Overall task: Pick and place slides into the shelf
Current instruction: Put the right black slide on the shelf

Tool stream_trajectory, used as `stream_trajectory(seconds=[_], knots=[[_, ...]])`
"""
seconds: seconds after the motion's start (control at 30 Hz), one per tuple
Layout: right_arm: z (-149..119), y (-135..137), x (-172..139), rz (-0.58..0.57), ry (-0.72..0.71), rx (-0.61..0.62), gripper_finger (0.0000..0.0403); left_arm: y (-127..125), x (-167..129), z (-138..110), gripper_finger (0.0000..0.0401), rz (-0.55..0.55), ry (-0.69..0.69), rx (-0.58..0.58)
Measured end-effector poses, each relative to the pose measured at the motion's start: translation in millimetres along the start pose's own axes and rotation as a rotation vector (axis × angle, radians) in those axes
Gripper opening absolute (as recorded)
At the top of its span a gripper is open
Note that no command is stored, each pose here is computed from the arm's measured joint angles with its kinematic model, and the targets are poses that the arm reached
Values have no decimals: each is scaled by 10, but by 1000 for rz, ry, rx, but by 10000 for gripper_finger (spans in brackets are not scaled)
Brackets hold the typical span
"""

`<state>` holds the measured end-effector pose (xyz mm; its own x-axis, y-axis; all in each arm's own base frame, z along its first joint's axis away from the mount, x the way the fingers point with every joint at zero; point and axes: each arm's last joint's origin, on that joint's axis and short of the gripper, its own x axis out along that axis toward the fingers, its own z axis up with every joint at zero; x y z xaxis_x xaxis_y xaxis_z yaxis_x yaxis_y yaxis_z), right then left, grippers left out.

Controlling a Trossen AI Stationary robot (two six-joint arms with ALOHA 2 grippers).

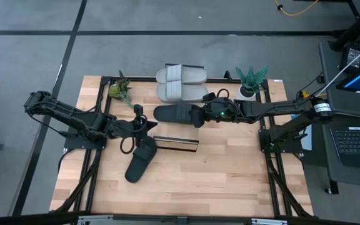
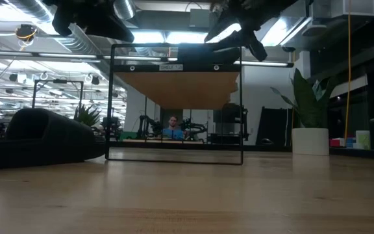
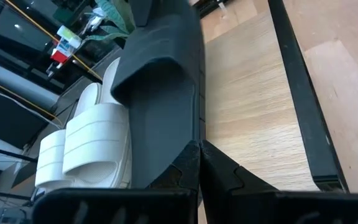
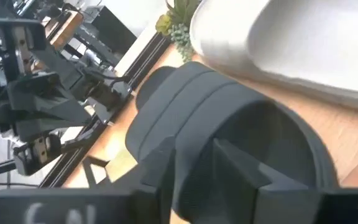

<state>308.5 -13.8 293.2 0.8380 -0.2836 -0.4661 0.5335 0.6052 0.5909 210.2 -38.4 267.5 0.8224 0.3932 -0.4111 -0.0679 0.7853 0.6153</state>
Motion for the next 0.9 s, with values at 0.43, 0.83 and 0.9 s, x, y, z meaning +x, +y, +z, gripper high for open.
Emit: stream_trajectory(seconds=[0.43,0.83,0.9], knots=[[151,-100,-50,-12,-7,-201,148,0,0,0,0,0,0,-8],[188,-49,-205,59,-5,-550,114,-3,-2,4,0,-4,-4,-51],[137,-2,-222,83,1,-649,96,-6,2,5,0,-36,-16,-69]])
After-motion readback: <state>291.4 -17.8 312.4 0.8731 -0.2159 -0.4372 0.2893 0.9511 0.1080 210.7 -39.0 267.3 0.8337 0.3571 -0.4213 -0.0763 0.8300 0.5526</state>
